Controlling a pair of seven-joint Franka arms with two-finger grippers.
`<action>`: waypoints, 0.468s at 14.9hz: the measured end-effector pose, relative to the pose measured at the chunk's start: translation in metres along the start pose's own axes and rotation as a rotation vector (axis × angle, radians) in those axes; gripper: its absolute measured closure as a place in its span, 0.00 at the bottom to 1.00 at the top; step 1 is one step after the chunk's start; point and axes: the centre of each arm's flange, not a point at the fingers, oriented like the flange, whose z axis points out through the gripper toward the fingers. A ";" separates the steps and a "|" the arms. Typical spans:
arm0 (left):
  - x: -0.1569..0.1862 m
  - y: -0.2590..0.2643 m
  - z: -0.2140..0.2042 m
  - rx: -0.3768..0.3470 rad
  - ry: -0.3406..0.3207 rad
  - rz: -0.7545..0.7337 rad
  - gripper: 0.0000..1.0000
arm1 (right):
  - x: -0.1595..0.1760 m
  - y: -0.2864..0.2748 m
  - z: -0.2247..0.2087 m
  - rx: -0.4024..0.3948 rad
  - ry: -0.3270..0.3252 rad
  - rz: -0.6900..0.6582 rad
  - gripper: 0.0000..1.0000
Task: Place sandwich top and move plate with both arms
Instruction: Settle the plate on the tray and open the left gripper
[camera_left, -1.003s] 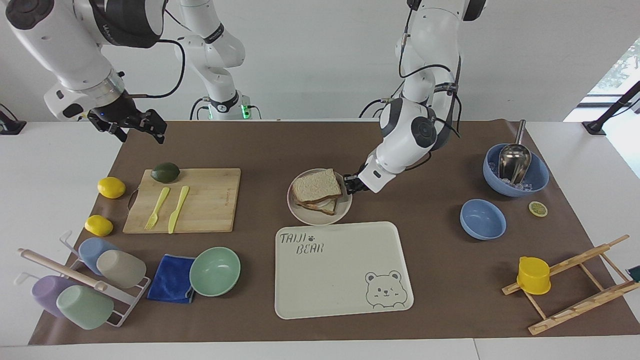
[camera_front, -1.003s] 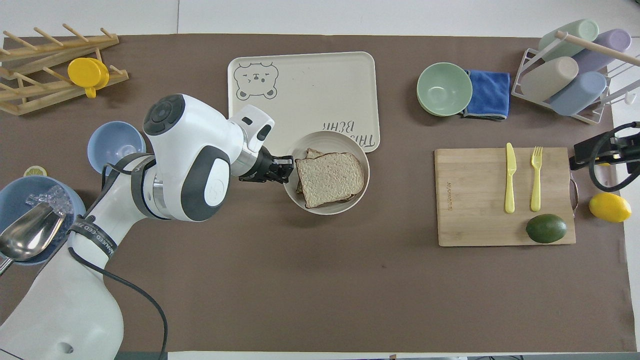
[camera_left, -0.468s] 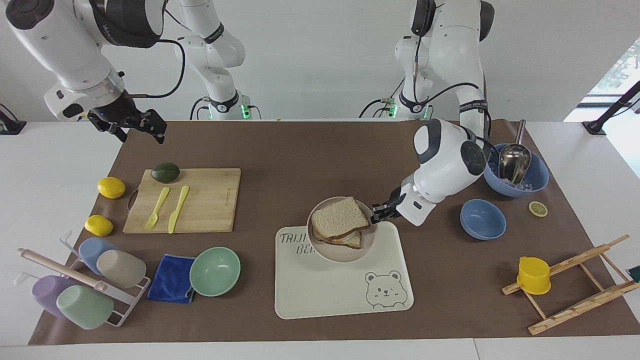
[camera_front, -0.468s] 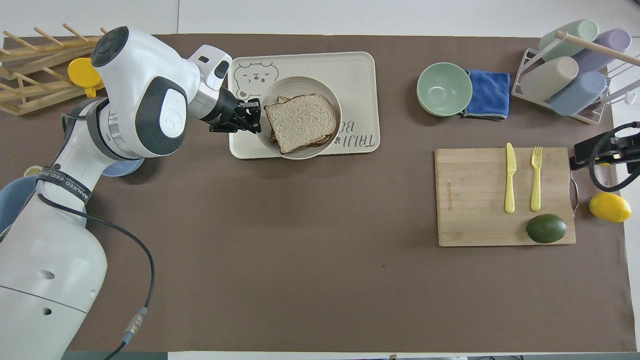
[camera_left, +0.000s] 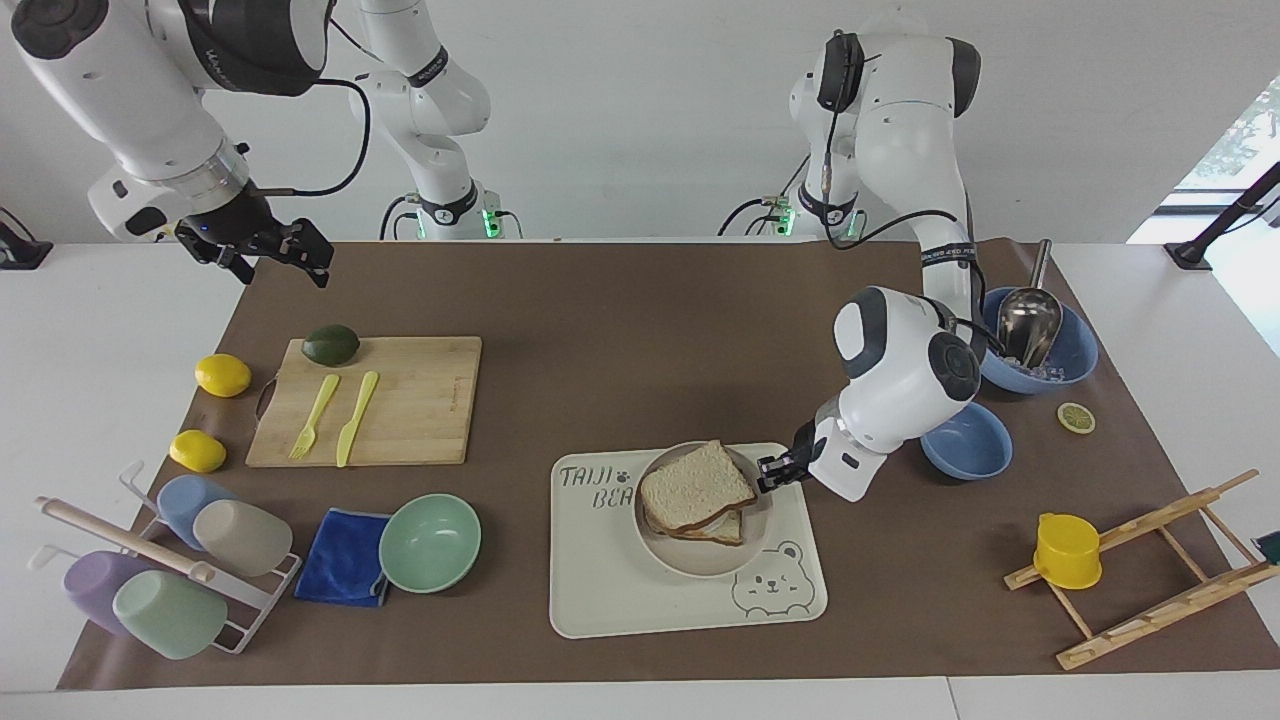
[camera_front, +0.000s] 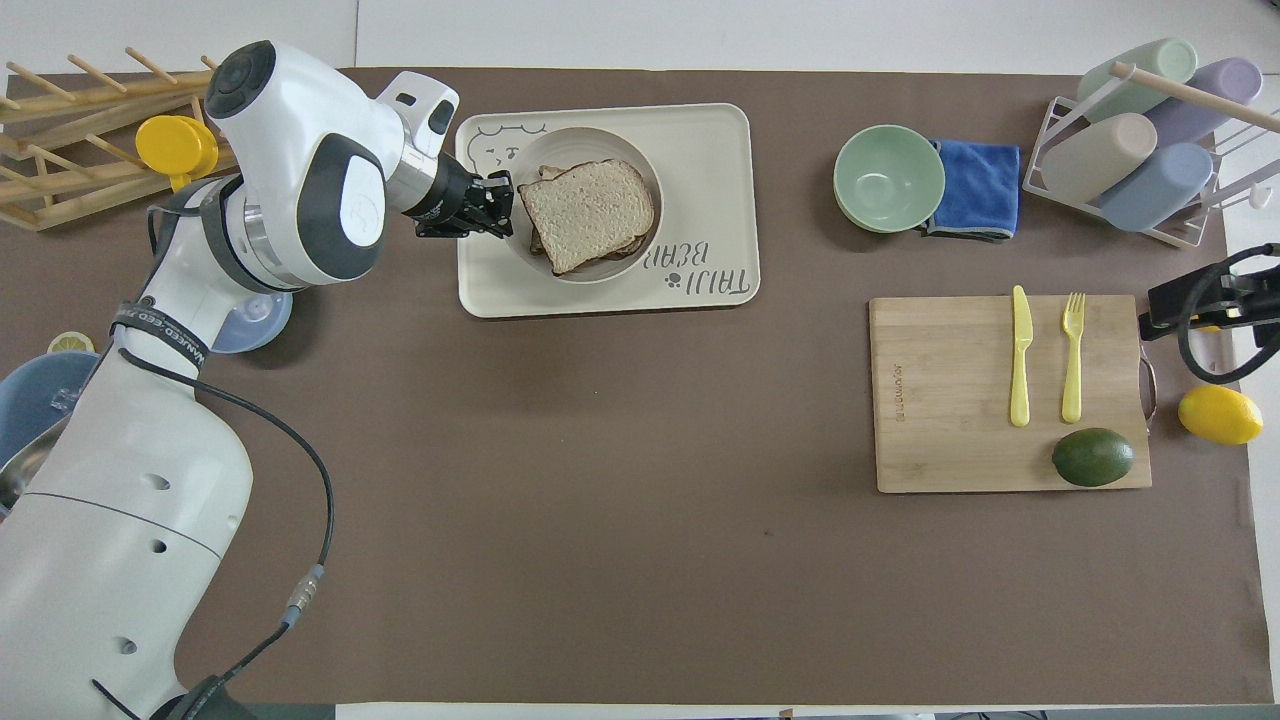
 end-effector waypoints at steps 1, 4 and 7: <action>0.001 0.001 0.001 -0.002 0.010 -0.005 0.96 | 0.000 0.000 0.000 0.000 0.000 0.000 0.00; 0.000 0.001 0.005 -0.001 0.016 -0.010 0.96 | 0.000 0.000 0.000 0.000 0.000 0.000 0.00; -0.004 0.003 0.018 0.002 0.028 -0.010 0.96 | 0.000 0.000 0.000 0.000 0.000 0.000 0.00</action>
